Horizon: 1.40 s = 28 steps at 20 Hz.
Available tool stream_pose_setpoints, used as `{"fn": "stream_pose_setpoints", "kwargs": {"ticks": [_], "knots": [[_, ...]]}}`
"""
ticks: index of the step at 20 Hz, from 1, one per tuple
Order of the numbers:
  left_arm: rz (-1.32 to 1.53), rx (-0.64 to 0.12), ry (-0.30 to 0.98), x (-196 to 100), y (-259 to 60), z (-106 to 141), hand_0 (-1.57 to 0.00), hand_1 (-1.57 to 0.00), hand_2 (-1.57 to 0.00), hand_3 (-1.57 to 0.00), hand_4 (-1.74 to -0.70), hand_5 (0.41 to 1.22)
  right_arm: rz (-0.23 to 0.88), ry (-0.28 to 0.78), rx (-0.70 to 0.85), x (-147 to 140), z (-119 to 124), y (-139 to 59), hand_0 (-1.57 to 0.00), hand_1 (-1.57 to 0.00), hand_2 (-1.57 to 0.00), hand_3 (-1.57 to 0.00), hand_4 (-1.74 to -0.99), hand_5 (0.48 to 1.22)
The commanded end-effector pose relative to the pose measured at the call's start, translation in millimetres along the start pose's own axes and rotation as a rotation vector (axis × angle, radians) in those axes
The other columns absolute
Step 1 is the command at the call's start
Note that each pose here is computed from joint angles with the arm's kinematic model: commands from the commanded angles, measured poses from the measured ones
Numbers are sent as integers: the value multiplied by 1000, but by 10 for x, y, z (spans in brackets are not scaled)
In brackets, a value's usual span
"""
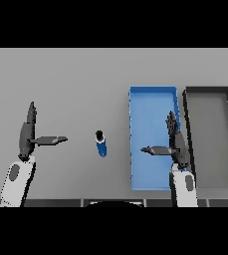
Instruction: Pick up the blue pipe and place it into the blue bin.
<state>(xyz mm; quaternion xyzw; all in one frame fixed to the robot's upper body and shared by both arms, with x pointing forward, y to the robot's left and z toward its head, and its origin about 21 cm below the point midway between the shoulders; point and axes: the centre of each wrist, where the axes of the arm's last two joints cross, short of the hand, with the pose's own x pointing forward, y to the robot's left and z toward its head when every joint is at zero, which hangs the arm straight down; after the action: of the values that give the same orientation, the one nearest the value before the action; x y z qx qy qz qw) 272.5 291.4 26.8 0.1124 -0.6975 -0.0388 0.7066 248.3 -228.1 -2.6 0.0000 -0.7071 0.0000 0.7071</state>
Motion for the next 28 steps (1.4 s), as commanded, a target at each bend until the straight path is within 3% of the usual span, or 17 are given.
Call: {"fn": "stream_pose_setpoints", "kwargs": {"ticks": [1, 6, 7, 8, 10, 14, 19, 23, 28], "knots": [[1, 0, -4, 5, -13, -9, 1, 1, 1, 1, -966, 593, 0, 2, -2, 4, -10, -11, 1, 1, 1, 1, -1205, 629], [6, -3, 0, 49, -124, -91, 1, 1, 1, 1, -966, 593, 3, 1, -6, 23, -82, -124, 1, 1, 1, 1, -1205, 629], [-66, -112, -37, -20, -6, -23, 1, 1, 1, 1, -966, 593, 144, -83, 27, 72, -3, -255, 1, 1, 1, 1, -1205, 629], [-115, -172, -44, -80, 132, -1, 1, 1, 1, 1, -963, 592, 227, -125, 54, 62, 75, -310, 1, 1, 1, 1, -1201, 628], [-156, -251, -64, -95, 253, 0, 1, 1, 1, 1, -959, 590, 294, -146, 86, 123, 122, -316, 1, 1, 1, 1, -1197, 626], [-154, -329, -72, -112, 270, 21, 1, 1, 1, 1, -960, 593, 312, -120, 96, 161, 115, -312, 1, 1, 1, 1, -1203, 625], [-170, -524, -98, 1, 260, 220, 1, 1, 1, 1, -1026, 549, 322, -131, 116, 138, 110, -305, 1, 1, 1, 1, -1179, 616], [-158, -686, -36, -35, -109, 373, 1, 1, 1, 1, -1113, 497, 338, -129, 106, 164, 132, -343, 1, 1, 1, 1, -1164, 617], [-180, -780, -19, -62, -486, 456, 1, 1, 1, 1, -1139, 450, 307, -120, 105, 173, 158, -303, 1, 1, 1, 1, -1197, 615]]}}
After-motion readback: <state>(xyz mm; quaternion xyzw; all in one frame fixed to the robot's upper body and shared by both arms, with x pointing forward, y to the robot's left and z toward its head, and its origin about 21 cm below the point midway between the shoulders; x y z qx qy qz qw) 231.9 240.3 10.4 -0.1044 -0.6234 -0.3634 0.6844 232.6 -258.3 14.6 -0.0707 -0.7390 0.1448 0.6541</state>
